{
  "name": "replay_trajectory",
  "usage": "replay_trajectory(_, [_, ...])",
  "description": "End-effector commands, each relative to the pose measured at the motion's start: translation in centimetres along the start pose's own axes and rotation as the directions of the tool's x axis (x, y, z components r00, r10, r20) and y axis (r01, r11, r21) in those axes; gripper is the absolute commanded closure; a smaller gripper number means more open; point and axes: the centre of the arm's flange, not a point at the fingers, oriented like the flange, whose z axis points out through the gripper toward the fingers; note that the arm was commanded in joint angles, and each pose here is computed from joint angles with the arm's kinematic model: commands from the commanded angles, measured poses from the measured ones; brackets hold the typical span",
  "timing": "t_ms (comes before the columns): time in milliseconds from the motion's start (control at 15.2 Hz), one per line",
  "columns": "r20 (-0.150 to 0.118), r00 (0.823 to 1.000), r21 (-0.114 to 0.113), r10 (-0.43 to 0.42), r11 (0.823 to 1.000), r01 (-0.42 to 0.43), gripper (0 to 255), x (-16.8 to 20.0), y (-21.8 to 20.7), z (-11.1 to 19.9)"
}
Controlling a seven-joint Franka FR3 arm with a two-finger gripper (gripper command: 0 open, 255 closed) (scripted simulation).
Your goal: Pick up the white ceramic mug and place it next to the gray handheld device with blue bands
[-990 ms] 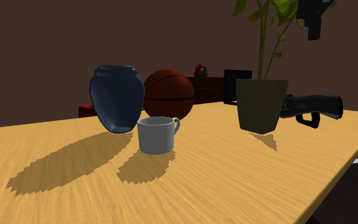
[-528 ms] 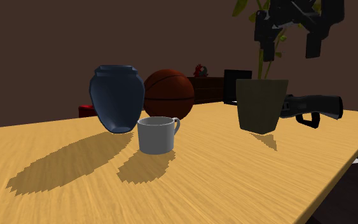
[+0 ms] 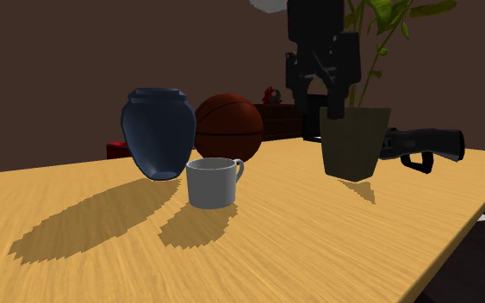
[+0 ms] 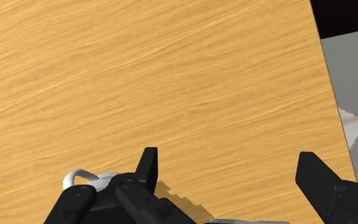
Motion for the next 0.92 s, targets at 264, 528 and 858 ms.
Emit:
replay_trajectory(264, [-0.011, 1.000, -0.007, 0.002, 1.000, -0.002, 0, 6.3, 3.8, 2.8])
replay_trajectory(528, [-0.018, 1.000, -0.010, 0.004, 1.000, -0.004, 0, 10.5, 6.2, 4.7])
replay_trajectory(858, [-0.026, 1.000, -0.015, 0.005, 1.000, -0.006, 0, 15.2, 8.9, 6.7])
